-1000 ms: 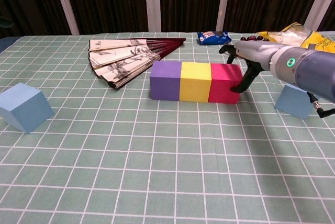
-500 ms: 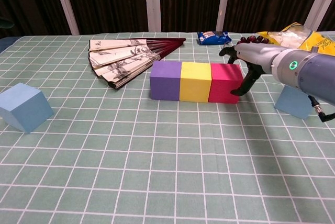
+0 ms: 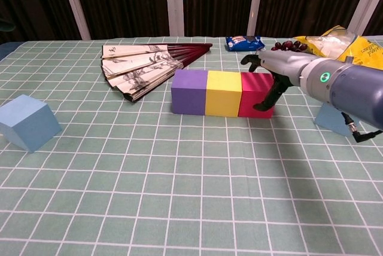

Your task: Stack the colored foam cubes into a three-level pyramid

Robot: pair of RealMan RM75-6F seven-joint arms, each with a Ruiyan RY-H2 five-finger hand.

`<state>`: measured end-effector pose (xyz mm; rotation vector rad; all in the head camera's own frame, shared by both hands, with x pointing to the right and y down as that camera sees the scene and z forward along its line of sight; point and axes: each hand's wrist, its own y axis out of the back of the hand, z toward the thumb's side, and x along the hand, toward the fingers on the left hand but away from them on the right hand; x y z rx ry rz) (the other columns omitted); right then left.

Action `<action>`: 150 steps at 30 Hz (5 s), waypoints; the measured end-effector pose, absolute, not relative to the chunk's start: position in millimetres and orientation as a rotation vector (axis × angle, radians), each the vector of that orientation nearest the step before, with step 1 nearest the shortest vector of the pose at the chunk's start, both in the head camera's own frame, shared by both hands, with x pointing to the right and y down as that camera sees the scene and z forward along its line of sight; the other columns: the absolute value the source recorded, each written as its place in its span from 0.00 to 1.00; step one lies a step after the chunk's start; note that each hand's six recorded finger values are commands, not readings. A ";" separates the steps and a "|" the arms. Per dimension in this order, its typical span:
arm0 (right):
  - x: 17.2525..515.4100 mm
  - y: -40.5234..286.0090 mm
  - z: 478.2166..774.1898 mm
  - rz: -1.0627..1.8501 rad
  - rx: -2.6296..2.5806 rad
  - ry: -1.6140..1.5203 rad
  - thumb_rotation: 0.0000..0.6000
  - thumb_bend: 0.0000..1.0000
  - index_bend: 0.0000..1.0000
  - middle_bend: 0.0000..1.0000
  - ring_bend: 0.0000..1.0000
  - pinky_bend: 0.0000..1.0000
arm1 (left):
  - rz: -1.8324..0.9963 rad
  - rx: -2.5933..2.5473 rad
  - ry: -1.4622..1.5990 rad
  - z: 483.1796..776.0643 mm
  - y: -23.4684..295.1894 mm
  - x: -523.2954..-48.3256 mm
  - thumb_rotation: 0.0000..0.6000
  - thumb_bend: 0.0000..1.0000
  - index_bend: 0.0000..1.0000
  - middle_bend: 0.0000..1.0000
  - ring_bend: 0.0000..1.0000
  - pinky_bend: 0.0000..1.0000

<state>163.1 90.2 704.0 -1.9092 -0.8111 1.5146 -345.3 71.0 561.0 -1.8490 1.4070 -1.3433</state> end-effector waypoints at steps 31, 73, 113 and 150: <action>135.1 81.9 708.0 1.464 -1.936 -0.890 1.00 0.31 0.00 0.14 0.08 0.00 | -1.350 -1.853 1.433 562.2 68.1 -350.2 1.00 0.07 0.00 0.04 0.06 0.04; 144.0 88.8 703.5 1.460 -1.911 -0.901 1.00 0.31 0.00 0.07 0.03 0.00 | -1.359 -1.854 1.429 564.8 68.3 -350.9 1.00 0.07 0.00 0.04 0.06 0.04; 231.4 123.3 663.5 1.604 -1.902 -0.829 1.00 0.31 0.00 0.19 0.01 0.00 | -1.345 -1.822 1.395 554.3 71.4 -344.1 1.00 0.07 0.00 0.04 0.06 0.04; 210.5 126.5 694.5 1.632 -1.895 -0.839 1.00 0.31 0.00 0.21 0.01 0.00 | -1.337 -1.841 1.431 553.2 67.4 -349.5 1.00 0.07 0.00 0.04 0.06 0.03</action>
